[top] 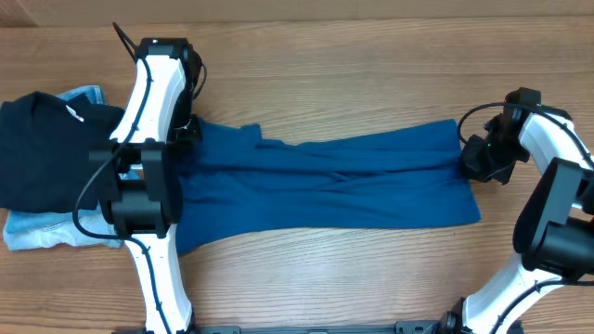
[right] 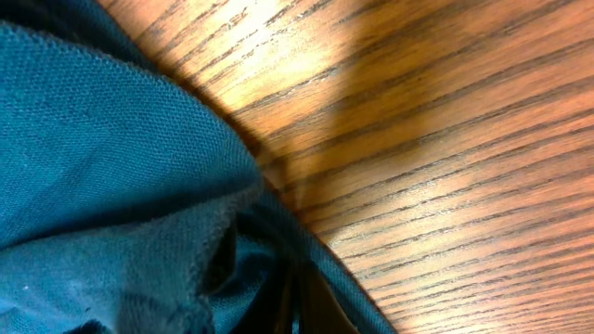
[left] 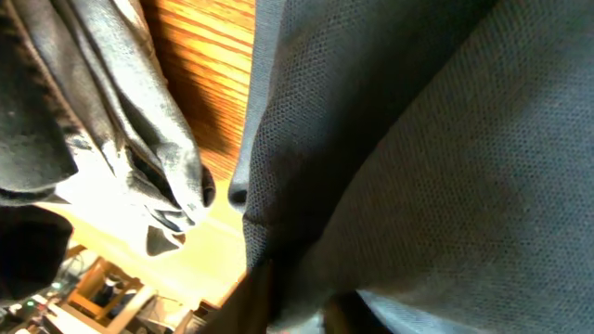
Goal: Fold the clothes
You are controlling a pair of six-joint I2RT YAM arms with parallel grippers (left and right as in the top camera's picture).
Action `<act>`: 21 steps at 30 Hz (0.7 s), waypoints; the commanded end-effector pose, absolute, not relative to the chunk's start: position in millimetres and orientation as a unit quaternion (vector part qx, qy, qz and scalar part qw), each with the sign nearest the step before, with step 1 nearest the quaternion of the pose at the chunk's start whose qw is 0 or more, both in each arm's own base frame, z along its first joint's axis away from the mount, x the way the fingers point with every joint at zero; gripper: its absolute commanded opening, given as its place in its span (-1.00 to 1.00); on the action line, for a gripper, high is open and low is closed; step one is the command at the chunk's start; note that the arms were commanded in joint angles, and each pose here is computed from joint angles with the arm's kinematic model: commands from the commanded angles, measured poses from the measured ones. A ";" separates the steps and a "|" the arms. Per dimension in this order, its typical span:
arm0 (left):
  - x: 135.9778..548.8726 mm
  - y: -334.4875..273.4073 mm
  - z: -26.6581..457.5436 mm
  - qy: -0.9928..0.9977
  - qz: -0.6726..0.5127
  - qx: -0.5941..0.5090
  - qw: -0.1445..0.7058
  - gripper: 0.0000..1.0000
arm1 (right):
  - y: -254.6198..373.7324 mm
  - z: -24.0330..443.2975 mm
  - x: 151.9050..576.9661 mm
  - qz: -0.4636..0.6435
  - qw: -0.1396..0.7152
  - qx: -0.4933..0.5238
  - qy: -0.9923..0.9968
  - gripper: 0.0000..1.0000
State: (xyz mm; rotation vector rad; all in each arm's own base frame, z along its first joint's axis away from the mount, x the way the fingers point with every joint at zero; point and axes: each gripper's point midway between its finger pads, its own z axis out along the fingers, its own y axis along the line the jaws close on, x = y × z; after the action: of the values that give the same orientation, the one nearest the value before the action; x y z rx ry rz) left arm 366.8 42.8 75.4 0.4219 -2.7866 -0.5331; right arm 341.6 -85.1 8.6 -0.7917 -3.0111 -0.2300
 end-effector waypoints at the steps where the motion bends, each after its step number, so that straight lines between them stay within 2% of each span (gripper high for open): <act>1: 365.2 35.5 81.8 -0.966 -0.168 0.146 0.132 -0.49 | -89.1 1.8 337.9 -0.068 0.018 -0.260 -0.963 -0.92; 8: 355.2 34.5 85.1 -0.963 -0.168 0.143 0.154 -0.46 | -88.9 1.9 337.3 -0.068 0.020 -0.260 -0.963 -0.91; 11: 346.3 13.3 80.2 -0.971 -0.102 0.113 0.186 -0.28 | -88.8 1.9 337.1 -0.068 0.020 -0.260 -0.963 -0.81; 12: 344.3 11.1 78.6 -0.970 -0.096 0.113 0.191 -0.07 | -88.8 1.9 337.1 -0.068 0.020 -0.260 -0.963 -0.70; 15: 348.9 11.3 76.9 -0.973 -0.093 0.103 0.182 -0.39 | -88.8 2.0 337.1 -0.068 0.020 -0.260 -0.963 -0.62; 16: 354.4 11.2 75.5 -0.977 -0.089 0.090 0.171 -0.43 | -89.0 2.4 337.7 -0.068 0.019 -0.260 -0.963 -0.60; 18: 367.7 10.1 77.4 -0.983 -0.082 0.080 0.145 -0.43 | -89.1 7.2 338.3 -0.068 0.021 -0.260 -0.963 -0.59; 21: 402.6 4.6 90.1 -0.993 -0.060 0.076 0.073 -0.31 | -92.1 36.0 346.8 -0.067 0.010 -0.264 -0.962 -0.49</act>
State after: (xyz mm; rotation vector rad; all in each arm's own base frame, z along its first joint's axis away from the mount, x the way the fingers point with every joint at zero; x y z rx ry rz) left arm 368.1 14.1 65.7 0.2684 -2.8114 -0.2588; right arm 329.9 -82.1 12.3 -0.7899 -2.9531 -0.2249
